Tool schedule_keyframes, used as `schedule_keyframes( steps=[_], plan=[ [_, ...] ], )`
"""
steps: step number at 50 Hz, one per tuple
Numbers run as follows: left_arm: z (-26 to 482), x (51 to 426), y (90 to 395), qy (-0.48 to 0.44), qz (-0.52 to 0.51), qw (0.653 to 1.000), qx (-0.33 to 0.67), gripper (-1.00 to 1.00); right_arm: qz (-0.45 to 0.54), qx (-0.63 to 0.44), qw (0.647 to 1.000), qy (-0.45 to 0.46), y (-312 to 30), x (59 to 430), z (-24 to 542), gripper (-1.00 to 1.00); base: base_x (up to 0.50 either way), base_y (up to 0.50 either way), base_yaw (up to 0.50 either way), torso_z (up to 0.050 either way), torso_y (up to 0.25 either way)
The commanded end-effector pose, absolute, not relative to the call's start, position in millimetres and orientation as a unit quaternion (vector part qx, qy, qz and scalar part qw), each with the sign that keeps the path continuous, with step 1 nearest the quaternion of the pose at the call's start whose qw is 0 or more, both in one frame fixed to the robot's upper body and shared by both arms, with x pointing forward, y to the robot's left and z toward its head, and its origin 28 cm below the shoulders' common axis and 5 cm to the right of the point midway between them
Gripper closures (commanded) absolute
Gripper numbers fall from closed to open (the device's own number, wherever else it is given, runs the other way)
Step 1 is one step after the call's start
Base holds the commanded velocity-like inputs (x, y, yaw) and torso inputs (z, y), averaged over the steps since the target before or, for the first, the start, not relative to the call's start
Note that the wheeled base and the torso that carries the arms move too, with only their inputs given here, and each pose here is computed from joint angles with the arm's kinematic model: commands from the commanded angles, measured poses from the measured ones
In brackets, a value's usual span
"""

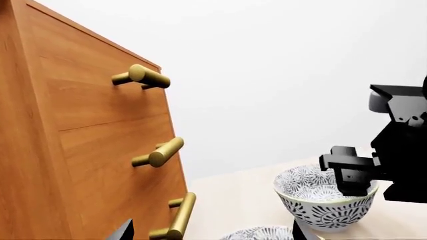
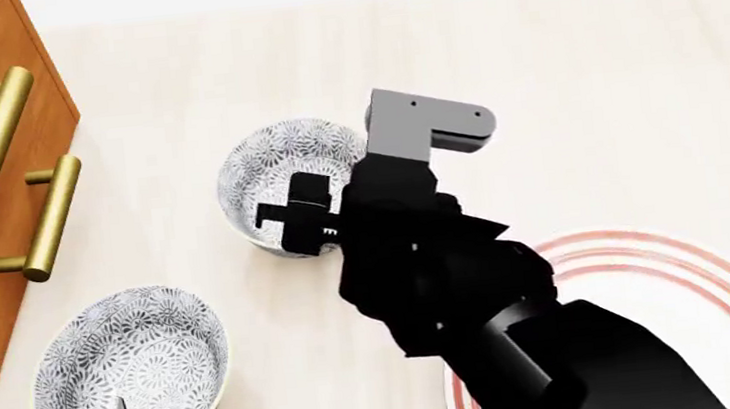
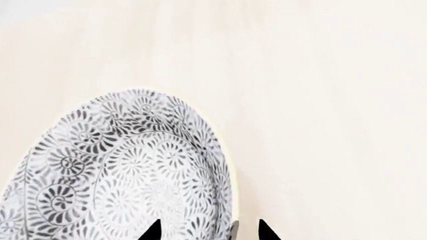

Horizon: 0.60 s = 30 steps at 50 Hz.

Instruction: Pick up the bowl and put it in the front on the plate.

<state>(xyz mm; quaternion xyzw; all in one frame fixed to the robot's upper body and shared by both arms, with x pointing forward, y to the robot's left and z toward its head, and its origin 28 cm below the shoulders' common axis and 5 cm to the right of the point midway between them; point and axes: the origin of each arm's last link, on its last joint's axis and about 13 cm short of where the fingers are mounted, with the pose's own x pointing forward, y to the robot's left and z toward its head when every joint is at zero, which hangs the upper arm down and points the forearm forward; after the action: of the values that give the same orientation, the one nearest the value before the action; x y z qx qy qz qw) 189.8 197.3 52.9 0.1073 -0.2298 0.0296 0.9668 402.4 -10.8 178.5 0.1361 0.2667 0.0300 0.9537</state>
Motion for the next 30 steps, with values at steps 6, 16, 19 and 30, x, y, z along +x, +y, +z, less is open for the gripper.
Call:
schedule_keyframes(
  steps=[6, 16, 19, 30],
  plan=[
    [52.9, 190.7, 197.2, -0.23, 0.029, 0.967, 0.111, -1.0, 0.04, 0.137, 0.955, 0.261, -6.5, 401.7, 178.6, 1.0, 0.0, 0.0, 0.0, 0.0, 0.0],
    [53.5, 190.7, 197.4, -0.23, 0.03, 0.967, 0.111, -1.0, 0.04, 0.139, 0.959, 0.244, -7.3, 403.4, 185.0, 1.0, 0.0, 0.0, 0.0, 0.0, 0.0],
    [53.6, 190.9, 197.6, -0.23, 0.032, 0.966, 0.111, -1.0, 0.037, 0.137, 0.963, 0.23, -9.5, 403.8, 192.2, 1.0, 0.0, 0.0, 0.0, 0.0, 0.0],
    [54.5, 191.6, 197.9, -0.227, 0.037, 0.967, 0.109, -1.0, 0.024, 0.146, 0.974, 0.172, -33.8, 414.0, 238.1, 1.0, 0.0, 0.0, 0.0, 0.0, 0.0]
  ],
)
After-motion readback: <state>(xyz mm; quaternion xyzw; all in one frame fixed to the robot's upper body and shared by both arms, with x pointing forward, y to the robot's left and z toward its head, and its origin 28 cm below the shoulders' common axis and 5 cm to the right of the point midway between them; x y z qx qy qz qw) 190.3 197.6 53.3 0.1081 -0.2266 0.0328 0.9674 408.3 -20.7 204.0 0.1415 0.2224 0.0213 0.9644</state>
